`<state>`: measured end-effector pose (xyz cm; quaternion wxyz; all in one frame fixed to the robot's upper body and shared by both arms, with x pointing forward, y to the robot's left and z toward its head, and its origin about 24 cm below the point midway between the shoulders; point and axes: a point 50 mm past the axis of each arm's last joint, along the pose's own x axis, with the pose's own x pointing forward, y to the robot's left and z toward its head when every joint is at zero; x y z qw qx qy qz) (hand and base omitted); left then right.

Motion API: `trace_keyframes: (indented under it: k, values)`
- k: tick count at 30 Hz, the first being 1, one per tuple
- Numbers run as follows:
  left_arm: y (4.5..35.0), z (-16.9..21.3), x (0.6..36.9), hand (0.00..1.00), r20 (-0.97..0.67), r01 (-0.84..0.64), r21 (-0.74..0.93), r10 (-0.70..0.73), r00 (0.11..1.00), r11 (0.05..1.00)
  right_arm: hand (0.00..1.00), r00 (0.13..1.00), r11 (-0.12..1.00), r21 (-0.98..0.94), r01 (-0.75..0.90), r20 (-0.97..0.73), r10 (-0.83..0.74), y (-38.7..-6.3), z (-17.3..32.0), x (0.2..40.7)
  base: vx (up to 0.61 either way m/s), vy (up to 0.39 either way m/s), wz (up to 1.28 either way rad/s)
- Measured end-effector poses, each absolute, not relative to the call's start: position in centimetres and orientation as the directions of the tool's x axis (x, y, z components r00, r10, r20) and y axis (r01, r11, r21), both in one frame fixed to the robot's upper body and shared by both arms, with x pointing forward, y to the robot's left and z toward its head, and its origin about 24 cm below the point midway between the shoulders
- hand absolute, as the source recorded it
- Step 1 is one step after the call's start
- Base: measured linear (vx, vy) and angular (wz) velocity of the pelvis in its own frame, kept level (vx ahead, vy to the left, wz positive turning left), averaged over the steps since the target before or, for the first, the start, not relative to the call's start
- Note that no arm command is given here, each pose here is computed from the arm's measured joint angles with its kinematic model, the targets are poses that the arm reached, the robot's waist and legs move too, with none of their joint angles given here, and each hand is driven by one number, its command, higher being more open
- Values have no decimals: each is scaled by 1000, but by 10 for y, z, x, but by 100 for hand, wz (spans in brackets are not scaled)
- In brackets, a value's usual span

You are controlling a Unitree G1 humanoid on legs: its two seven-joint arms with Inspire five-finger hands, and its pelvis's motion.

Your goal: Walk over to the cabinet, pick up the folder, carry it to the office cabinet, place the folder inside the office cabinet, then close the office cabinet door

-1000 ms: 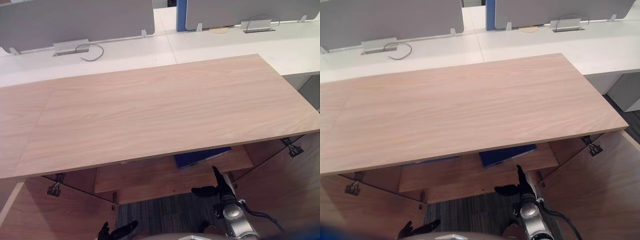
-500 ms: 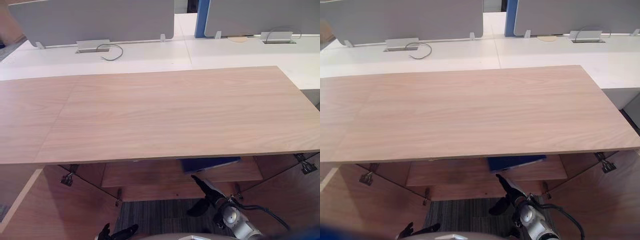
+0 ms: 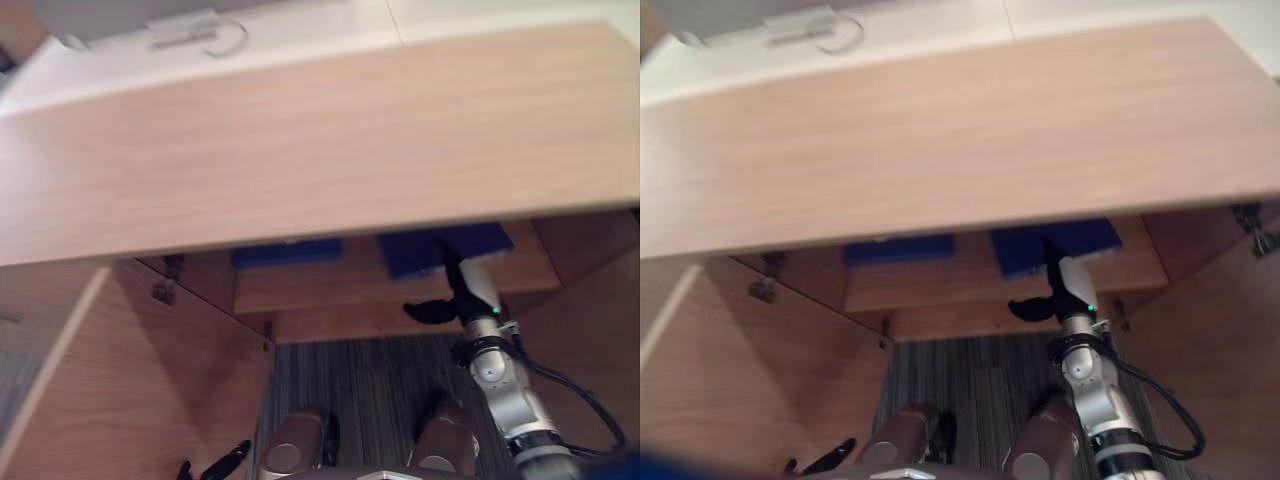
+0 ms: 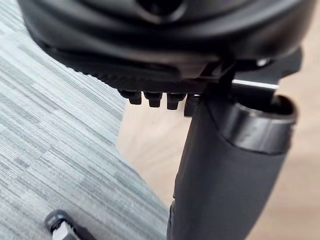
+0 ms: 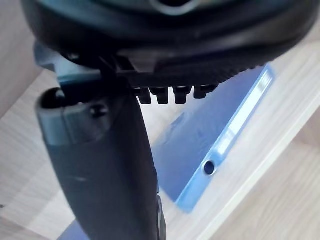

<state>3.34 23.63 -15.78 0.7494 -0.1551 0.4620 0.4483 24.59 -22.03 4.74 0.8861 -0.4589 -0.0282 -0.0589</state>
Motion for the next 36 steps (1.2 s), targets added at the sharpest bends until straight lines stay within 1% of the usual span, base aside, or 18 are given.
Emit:
trace_keyframes:
  k: [1,2,3,4,5,7,10,12,14,18,21,25,30,36]
  values:
    - [241,-156,33,100,-821,-856,177,552,144,486,100,986,500,-851,162,162,-45,-225,62,237,-171,19,-23]
    - [243,-155,35,100,-817,-864,172,559,142,472,100,984,476,-863,169,177,-29,-226,67,235,-198,-14,-16]
    - [242,-153,47,100,-812,-872,145,559,165,468,100,977,414,-890,190,212,8,-229,79,235,-145,-39,-3]
    - [243,-152,53,100,-806,-873,133,563,180,470,100,975,399,-897,192,220,25,-229,83,235,-182,-54,2]
    - [246,-147,66,100,-788,-882,104,579,209,460,100,969,362,-912,196,235,69,-227,91,234,-130,-48,0]
    - [251,-141,77,100,-765,-901,69,603,228,429,100,950,315,-923,221,276,144,-222,104,232,-120,-57,-6]
    - [261,-132,86,100,-728,-926,44,647,228,375,100,920,247,-934,259,317,231,-218,121,228,-53,-37,-10]
    - [267,-123,97,100,-693,-933,16,677,249,360,100,909,204,-942,267,317,272,-219,128,227,-42,-35,-6]
    - [269,-117,102,100,-672,-936,-2,693,261,351,100,908,179,-948,265,308,283,-221,131,227,-34,-18,-16]
    - [268,-109,111,100,-652,-942,-29,708,272,335,100,902,170,-939,301,338,270,-224,140,230,-11,-17,-11]
    - [263,-104,116,100,-643,-942,-55,710,287,331,100,870,165,-904,395,425,249,-227,162,236,16,-27,-6]
    - [267,-95,123,100,-622,-937,-79,717,313,341,100,820,140,-858,494,513,256,-228,189,244,6,-43,2]
    - [273,-85,126,100,-590,-931,-99,732,339,351,100,797,121,-843,524,535,280,-226,200,247,-20,-26,5]
    - [274,-83,124,100,-587,-920,-111,722,366,376,100,787,110,-836,537,544,291,-226,207,249,-6,-3,3]
